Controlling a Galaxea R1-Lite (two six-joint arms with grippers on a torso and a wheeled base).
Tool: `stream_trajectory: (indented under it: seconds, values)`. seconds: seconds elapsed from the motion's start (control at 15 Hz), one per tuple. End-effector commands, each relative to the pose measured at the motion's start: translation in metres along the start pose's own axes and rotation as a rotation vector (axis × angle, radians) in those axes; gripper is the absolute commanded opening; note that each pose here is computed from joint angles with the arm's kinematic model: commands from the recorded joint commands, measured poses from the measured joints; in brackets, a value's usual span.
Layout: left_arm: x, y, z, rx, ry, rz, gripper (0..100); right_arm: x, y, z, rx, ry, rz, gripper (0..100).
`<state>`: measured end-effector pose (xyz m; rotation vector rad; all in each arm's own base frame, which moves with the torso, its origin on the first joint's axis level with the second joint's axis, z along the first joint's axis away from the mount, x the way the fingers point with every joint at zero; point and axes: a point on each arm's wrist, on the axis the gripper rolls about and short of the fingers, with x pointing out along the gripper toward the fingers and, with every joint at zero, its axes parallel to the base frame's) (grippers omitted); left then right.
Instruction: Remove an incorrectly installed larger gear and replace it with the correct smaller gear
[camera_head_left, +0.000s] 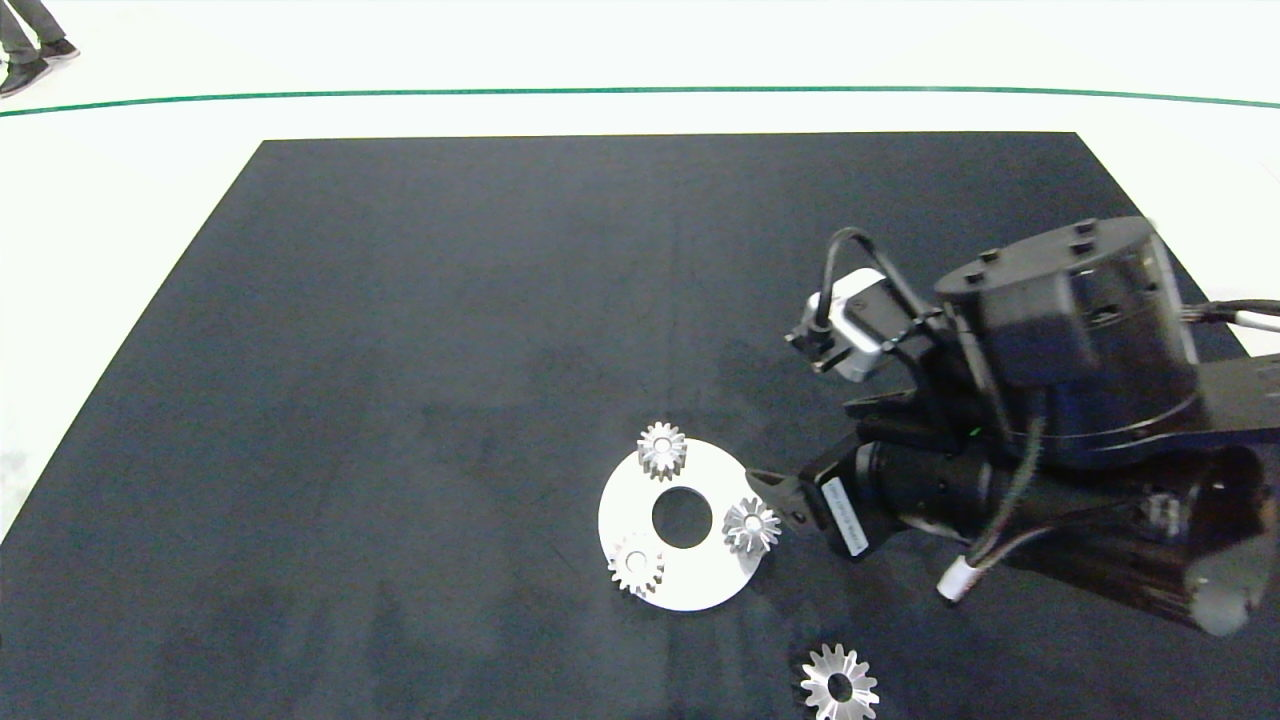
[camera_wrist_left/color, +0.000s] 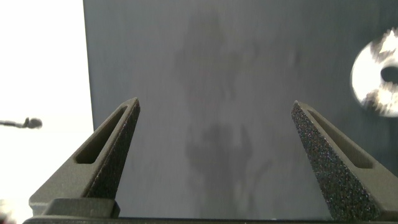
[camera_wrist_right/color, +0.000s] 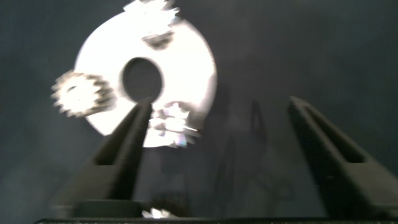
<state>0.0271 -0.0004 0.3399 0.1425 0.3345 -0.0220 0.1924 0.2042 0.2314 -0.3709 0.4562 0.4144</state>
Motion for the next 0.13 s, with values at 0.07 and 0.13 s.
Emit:
stream_trajectory:
  seconds: [0.07, 0.13]
  values:
    - [-0.003, 0.000, -0.007, 0.004, -0.014, 0.011, 100, -0.116, -0.063, -0.048, 0.130, -0.245, -0.256, 100]
    - [-0.011, 0.000, -0.007, -0.003, -0.067, 0.004, 100, -0.143, -0.079, -0.068, 0.126, -0.288, -0.330, 100]
